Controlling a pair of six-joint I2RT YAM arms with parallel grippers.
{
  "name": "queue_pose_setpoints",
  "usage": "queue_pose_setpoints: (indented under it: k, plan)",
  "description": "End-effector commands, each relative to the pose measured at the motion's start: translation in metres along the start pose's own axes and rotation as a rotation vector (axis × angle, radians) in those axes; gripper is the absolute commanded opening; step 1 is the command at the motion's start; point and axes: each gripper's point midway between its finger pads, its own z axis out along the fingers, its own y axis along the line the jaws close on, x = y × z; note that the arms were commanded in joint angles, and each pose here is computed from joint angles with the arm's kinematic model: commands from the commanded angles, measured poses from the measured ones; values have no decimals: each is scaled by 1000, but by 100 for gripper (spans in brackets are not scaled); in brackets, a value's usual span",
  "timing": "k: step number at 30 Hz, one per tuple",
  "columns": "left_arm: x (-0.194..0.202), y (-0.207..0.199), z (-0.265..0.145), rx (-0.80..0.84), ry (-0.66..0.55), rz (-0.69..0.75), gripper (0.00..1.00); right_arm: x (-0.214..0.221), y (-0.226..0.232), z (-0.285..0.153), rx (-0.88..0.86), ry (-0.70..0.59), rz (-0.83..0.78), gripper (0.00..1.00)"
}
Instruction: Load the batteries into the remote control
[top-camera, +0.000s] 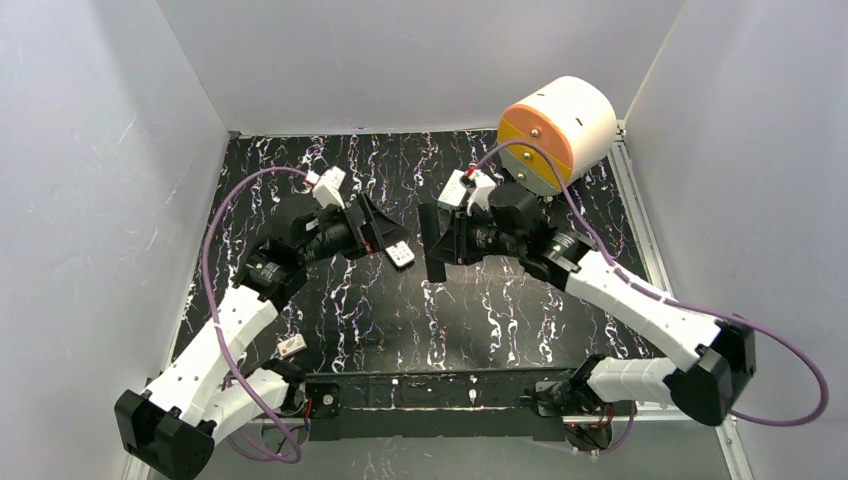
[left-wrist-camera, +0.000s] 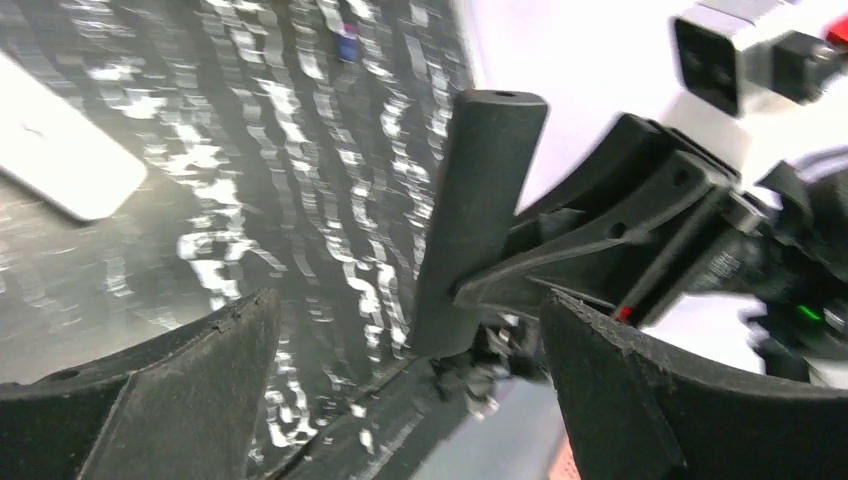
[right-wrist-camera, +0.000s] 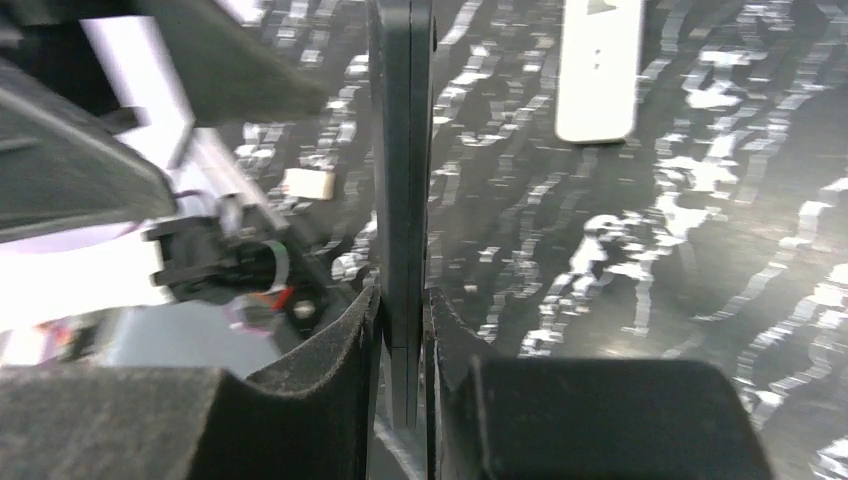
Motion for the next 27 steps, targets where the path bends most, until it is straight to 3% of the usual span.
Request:
queue_pose_setpoints:
  k: [1, 5, 11, 20, 27]
  plan:
    - [-4, 81, -37, -497, -57, 42, 98, 1, -79, 15, 377, 87, -156, 1]
    - [-4, 88, -54, -554, -82, 70, 98, -10, -123, 39, 584, 104, -268, 1]
    - [-10, 87, -74, -581, -158, 105, 98, -22, -165, 90, 744, 172, -401, 1]
    - [-7, 87, -86, -631, -122, 119, 98, -21, -213, 151, 921, 253, -541, 1]
    - [-7, 84, -91, -644, -106, 115, 99, -12, -224, 167, 984, 311, -597, 14]
